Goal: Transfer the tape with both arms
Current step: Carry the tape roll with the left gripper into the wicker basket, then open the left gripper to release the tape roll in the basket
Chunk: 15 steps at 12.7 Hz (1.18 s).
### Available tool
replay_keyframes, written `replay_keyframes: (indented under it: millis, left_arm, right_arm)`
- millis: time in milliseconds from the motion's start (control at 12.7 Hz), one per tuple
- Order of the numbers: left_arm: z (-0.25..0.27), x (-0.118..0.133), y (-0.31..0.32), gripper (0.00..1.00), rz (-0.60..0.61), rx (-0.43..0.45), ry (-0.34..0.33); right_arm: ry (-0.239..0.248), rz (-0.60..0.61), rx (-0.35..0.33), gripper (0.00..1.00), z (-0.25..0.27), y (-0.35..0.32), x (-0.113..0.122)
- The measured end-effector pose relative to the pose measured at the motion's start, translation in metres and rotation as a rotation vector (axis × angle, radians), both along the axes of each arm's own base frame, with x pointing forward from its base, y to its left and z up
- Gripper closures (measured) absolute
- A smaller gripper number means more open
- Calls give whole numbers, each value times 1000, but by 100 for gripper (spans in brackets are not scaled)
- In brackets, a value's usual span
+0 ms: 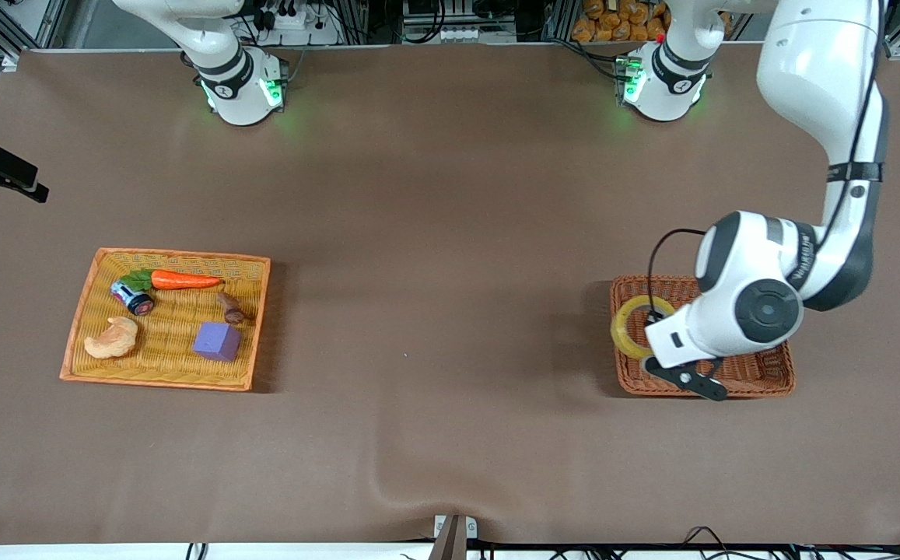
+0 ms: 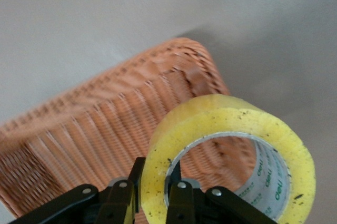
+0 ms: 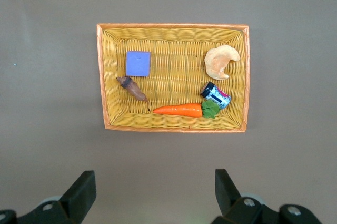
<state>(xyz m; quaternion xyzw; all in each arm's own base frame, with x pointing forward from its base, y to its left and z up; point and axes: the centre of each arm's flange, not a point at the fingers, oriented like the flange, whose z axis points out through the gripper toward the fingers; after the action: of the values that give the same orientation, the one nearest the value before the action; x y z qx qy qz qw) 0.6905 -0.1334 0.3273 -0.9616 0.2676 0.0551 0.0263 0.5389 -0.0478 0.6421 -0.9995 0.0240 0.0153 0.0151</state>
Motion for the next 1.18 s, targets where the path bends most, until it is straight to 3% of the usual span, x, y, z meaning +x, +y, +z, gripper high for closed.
replay_keyframes:
  millis: [395,474,711,947,1184]
  left_arm:
    - [-34,21,96,78,-211,-131,-7]
    - [-36,21,102,71,-214,-138,-4]
    - [-36,21,100,35,-211,-142,-6]
    - [-33,21,88,1,-127,-141,-10]
    - [-22,12,65,0,-71,-129,-8]
  right_arm:
    - [4,7,0,0,-1,4,1]
    - [4,8,0,0,-1,5,1]
    - [4,8,0,0,-1,5,1]
    - [4,7,0,0,-1,5,1]
    - [4,6,0,0,-1,5,1]
